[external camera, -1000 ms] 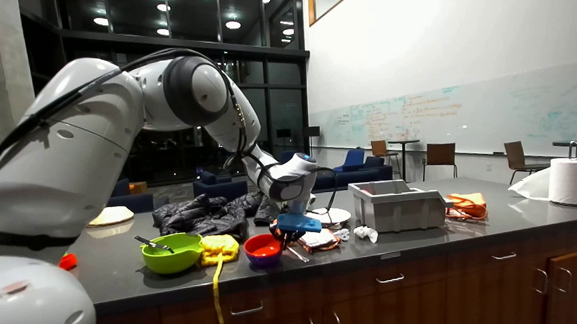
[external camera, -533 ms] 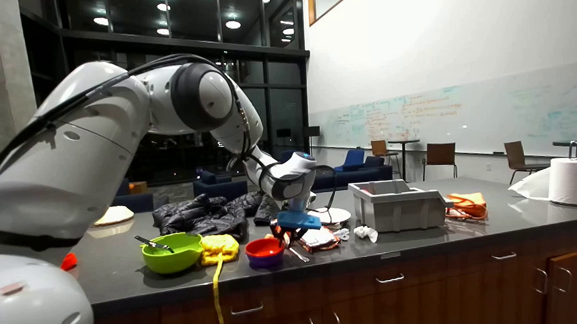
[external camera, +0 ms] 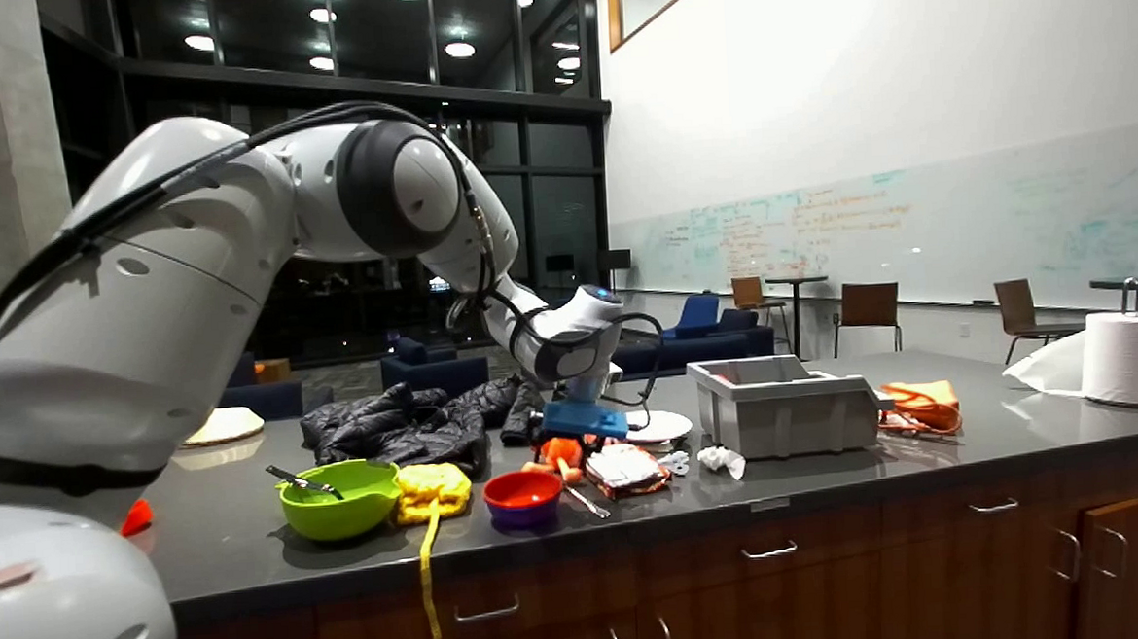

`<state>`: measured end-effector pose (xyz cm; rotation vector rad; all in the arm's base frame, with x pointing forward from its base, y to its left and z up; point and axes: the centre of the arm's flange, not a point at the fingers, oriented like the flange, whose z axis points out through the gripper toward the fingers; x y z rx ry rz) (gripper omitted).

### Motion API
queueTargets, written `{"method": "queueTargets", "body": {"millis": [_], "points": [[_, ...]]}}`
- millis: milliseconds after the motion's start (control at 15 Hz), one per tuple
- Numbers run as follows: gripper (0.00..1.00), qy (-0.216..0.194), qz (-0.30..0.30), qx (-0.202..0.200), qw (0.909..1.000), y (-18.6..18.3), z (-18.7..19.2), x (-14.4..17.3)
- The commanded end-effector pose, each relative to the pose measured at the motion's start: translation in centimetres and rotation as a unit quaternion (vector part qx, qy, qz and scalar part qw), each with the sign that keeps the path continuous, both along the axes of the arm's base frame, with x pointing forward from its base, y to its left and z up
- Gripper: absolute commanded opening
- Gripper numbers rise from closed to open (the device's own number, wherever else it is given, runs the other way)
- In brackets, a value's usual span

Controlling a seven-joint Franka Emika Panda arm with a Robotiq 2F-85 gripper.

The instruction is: Pour the contents of the orange bowl into the green bowl

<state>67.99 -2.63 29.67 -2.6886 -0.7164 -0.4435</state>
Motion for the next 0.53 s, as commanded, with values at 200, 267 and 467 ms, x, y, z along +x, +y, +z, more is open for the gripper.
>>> {"method": "queueTargets", "body": {"millis": [200, 267, 467], "points": [[1.00, -0.037, -0.006, 0.097, 0.9946, 1.7, 5.7, -4.3], [1.00, -0.043, -0.006, 0.108, 0.9932, 1.9, 6.1, -4.9], [1.00, -0.041, -0.010, 0.099, 0.9942, 2.3, 5.4, -2.7]]}}
